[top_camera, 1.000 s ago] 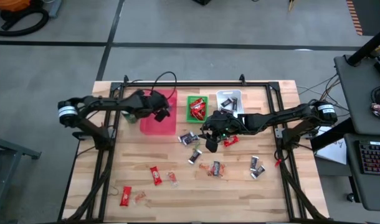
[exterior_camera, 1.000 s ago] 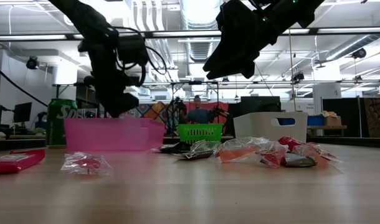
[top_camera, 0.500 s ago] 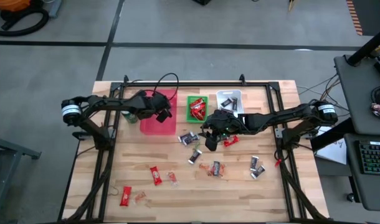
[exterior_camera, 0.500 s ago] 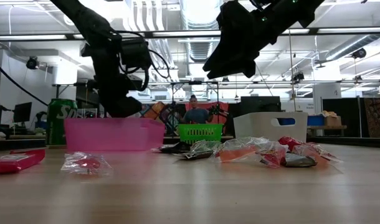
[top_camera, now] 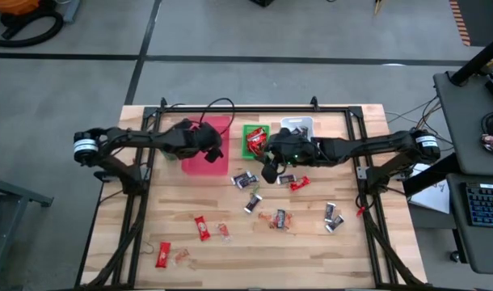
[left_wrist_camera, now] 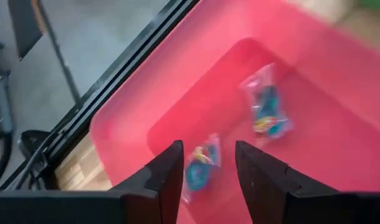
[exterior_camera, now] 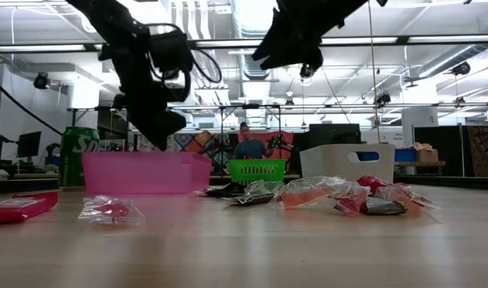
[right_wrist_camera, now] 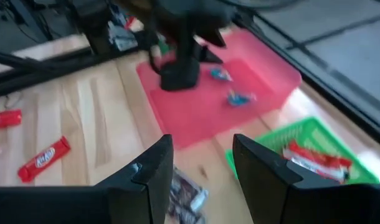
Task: Sort candy
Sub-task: Put the orange gummy into the red bin
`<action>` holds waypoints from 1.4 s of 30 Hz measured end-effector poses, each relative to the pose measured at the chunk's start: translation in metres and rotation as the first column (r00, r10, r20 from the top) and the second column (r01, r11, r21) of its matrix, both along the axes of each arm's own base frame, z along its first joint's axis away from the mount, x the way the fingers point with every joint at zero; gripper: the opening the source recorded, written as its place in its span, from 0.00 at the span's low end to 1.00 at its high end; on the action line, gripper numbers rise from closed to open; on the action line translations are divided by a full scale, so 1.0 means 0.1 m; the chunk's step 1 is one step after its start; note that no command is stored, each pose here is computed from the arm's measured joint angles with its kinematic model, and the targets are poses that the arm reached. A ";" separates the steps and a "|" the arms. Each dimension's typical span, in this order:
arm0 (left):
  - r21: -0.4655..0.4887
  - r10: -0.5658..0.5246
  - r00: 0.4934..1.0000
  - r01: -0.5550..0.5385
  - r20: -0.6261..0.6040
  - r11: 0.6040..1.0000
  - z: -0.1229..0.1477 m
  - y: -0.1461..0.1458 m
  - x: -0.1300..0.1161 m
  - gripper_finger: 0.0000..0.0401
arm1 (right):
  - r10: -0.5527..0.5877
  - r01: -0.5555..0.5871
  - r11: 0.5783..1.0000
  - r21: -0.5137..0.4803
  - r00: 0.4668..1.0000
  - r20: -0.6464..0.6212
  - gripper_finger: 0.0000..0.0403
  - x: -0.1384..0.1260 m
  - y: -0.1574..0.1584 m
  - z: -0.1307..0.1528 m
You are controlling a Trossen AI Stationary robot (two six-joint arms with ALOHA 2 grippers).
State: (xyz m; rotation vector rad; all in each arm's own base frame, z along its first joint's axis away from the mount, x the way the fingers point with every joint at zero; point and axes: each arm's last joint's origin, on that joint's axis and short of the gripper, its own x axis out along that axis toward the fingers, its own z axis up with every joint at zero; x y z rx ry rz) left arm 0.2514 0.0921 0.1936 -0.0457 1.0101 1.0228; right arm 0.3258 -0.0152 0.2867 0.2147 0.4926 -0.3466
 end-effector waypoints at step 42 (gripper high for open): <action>0.103 -0.691 0.658 0.697 0.301 0.709 0.39 -2.05 -0.03 0.33 | 0.367 -0.365 0.928 0.072 0.872 -0.322 0.39 -0.29 1.08 -0.67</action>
